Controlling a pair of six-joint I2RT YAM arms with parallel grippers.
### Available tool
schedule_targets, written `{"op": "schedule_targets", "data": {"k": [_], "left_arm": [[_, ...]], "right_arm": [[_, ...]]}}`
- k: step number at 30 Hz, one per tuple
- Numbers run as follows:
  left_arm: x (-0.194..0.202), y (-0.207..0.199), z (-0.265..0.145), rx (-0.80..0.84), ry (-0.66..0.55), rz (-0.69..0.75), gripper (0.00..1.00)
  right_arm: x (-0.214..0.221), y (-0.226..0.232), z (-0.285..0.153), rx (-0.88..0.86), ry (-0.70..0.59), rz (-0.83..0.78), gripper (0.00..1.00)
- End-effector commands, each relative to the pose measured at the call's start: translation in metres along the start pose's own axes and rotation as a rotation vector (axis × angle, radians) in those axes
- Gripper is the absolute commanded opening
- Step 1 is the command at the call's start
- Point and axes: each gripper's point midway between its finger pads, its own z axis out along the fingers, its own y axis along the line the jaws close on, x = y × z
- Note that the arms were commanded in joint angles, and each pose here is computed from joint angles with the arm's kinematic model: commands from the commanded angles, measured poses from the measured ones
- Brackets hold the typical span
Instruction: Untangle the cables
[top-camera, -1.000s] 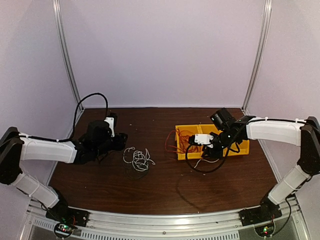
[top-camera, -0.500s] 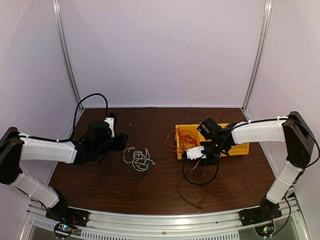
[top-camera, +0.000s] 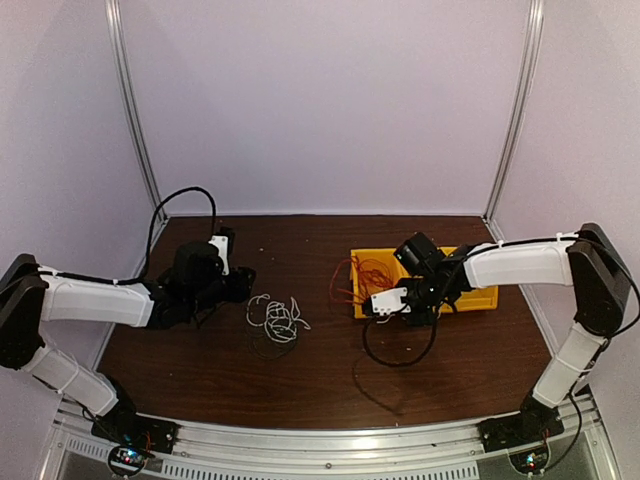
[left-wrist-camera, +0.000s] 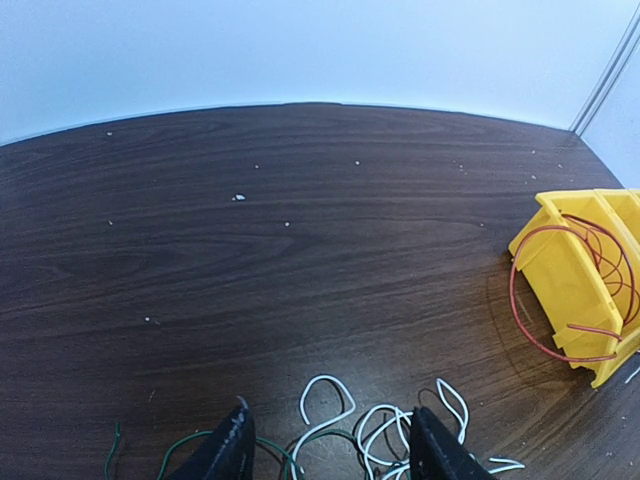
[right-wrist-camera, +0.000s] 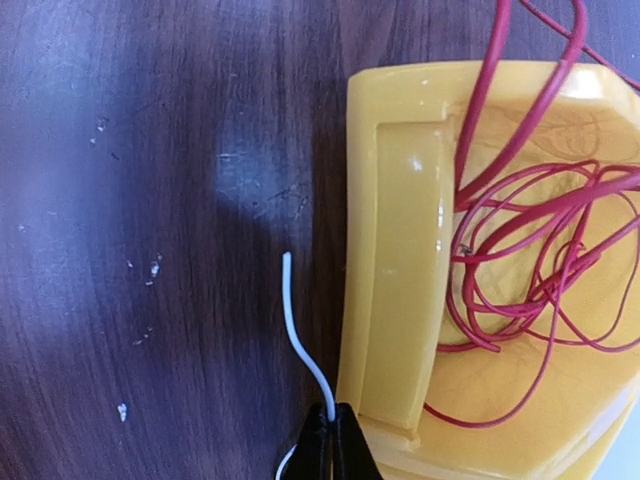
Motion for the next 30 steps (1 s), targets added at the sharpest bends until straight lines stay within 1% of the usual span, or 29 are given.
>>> {"op": "schedule_targets", "data": {"k": [1, 6, 9, 12, 16, 23, 30], "left_arm": [[-0.008, -0.007, 0.000, 0.028, -0.041, -0.020, 0.54], [-0.008, -0.007, 0.000, 0.029, -0.042, -0.020, 0.54], [-0.008, -0.007, 0.000, 0.030, -0.041, -0.019, 0.54], [-0.010, -0.009, 0.001, 0.039, -0.043, -0.022, 0.54], [-0.011, -0.012, 0.002, 0.048, -0.043, -0.023, 0.54], [-0.010, -0.009, -0.003, 0.040, -0.037, -0.023, 0.54], [-0.010, -0.010, -0.002, 0.041, -0.028, -0.021, 0.54]], "right_arm": [[-0.019, -0.021, -0.044, 0.057, -0.096, 0.052, 0.00], [-0.022, -0.059, -0.098, 0.121, -0.209, 0.151, 0.00], [-0.007, -0.087, -0.120, 0.193, -0.230, 0.211, 0.00], [0.016, -0.113, -0.127, 0.271, -0.232, 0.271, 0.00], [0.044, -0.132, -0.110, 0.315, -0.243, 0.336, 0.00], [0.060, -0.116, -0.055, 0.198, -0.216, 0.404, 0.00], [0.065, -0.112, -0.033, 0.122, -0.178, 0.470, 0.00]]}}
